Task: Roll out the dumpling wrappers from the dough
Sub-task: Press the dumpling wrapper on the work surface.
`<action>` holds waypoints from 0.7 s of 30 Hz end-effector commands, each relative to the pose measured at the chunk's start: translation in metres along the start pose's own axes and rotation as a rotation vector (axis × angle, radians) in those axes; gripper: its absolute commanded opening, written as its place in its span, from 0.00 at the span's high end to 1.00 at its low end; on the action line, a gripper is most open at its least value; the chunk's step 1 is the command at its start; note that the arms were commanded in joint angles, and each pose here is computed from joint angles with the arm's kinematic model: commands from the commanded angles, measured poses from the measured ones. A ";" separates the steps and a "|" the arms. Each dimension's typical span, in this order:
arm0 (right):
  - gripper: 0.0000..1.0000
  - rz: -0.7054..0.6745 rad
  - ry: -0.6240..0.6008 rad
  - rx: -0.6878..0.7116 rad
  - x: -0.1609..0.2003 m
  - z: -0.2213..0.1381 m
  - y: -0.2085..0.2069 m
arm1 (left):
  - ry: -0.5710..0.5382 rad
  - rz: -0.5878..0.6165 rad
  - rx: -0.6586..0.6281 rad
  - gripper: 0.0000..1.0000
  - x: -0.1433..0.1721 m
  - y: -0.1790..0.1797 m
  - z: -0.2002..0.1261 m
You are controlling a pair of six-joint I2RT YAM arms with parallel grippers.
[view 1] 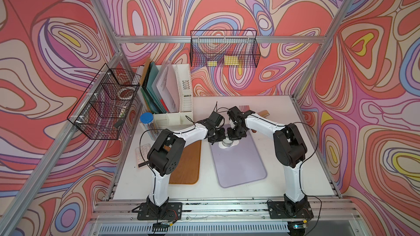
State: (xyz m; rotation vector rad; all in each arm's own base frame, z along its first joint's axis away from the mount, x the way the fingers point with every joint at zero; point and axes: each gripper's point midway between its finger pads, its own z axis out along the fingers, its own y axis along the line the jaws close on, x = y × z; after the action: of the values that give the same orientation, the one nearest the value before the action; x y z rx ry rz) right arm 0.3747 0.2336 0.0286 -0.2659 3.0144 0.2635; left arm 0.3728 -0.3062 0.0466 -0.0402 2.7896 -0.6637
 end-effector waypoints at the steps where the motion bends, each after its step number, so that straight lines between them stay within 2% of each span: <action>1: 1.00 0.110 0.230 0.129 0.052 0.086 -0.039 | 0.185 -0.010 -0.158 1.00 0.057 0.046 0.047; 10: 1.00 0.106 0.247 0.184 0.055 0.103 -0.051 | 0.208 -0.022 -0.156 0.99 0.062 0.047 0.054; 16: 1.00 0.066 0.052 0.053 0.024 0.041 -0.023 | 0.163 -0.001 -0.140 0.98 0.050 0.036 0.035; 21: 0.89 0.042 -0.028 0.036 0.011 -0.002 -0.016 | 0.120 0.019 -0.112 0.93 0.034 0.019 0.016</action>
State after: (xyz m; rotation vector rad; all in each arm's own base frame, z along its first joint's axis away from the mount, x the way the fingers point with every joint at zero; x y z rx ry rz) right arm 0.3805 0.2303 0.0388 -0.2143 2.9322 0.2773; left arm 0.3790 -0.3097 0.0494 -0.0118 2.7767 -0.6352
